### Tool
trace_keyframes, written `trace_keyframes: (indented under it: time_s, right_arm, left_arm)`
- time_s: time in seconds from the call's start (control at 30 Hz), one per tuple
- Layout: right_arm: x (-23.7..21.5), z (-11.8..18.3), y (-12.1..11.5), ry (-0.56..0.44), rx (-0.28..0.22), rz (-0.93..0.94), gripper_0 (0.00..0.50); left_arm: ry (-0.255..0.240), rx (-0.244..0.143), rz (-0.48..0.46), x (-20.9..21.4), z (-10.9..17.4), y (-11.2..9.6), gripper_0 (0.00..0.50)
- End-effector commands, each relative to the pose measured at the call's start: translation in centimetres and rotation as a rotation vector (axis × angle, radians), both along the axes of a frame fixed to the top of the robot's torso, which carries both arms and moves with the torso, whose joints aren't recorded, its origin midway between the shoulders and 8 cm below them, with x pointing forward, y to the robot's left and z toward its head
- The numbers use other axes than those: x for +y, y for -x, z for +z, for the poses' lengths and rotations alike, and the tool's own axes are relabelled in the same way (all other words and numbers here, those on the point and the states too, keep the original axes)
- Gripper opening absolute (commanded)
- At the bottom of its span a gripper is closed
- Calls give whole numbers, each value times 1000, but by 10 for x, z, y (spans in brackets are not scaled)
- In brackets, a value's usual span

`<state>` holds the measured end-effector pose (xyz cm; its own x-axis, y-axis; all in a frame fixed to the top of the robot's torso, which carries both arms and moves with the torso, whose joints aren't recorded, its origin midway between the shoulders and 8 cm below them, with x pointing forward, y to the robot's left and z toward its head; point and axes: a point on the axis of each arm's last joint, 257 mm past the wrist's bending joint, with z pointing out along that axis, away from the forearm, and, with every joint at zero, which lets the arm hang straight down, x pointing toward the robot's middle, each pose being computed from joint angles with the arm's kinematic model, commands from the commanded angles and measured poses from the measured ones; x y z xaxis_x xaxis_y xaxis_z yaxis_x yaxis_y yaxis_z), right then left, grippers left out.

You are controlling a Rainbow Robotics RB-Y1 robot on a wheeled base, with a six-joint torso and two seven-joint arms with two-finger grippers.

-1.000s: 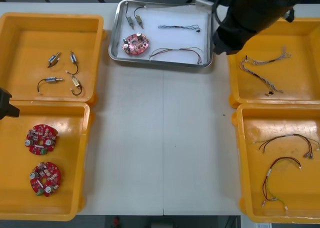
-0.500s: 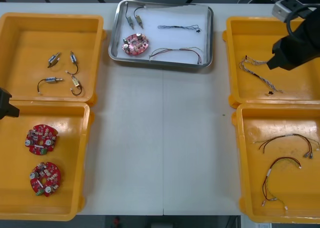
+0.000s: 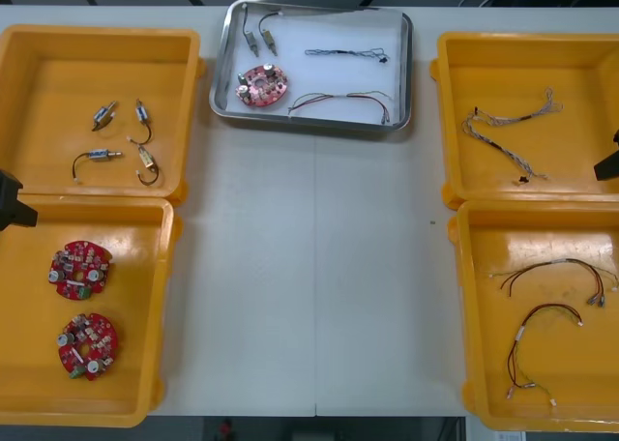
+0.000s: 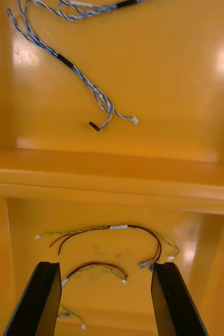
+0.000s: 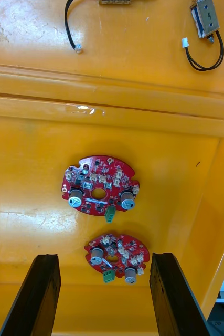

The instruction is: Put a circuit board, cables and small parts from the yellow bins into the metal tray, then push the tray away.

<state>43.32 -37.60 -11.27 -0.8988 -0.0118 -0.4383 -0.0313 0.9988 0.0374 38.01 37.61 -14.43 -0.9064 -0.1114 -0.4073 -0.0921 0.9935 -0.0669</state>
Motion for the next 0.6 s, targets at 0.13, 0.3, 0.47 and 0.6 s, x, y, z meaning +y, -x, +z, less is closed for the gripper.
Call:
trace_keyframes:
  time_s: [0.13,0.3,0.47,0.6]
  right_arm:
    - [-14,11,24,-15,41,-125,500]
    - [-14,-2,35,9,69,-139,500]
    - [-16,-17,46,13,66,-146,500]
    - [-14,-24,55,-15,65,-150,500]
  left_arm:
    - [-5,-39,75,11,22,-6,500]
    - [-5,-39,75,11,22,-6,500]
    - [-5,-39,75,11,22,-6,500]
    - [-5,-39,75,11,22,-6,500]
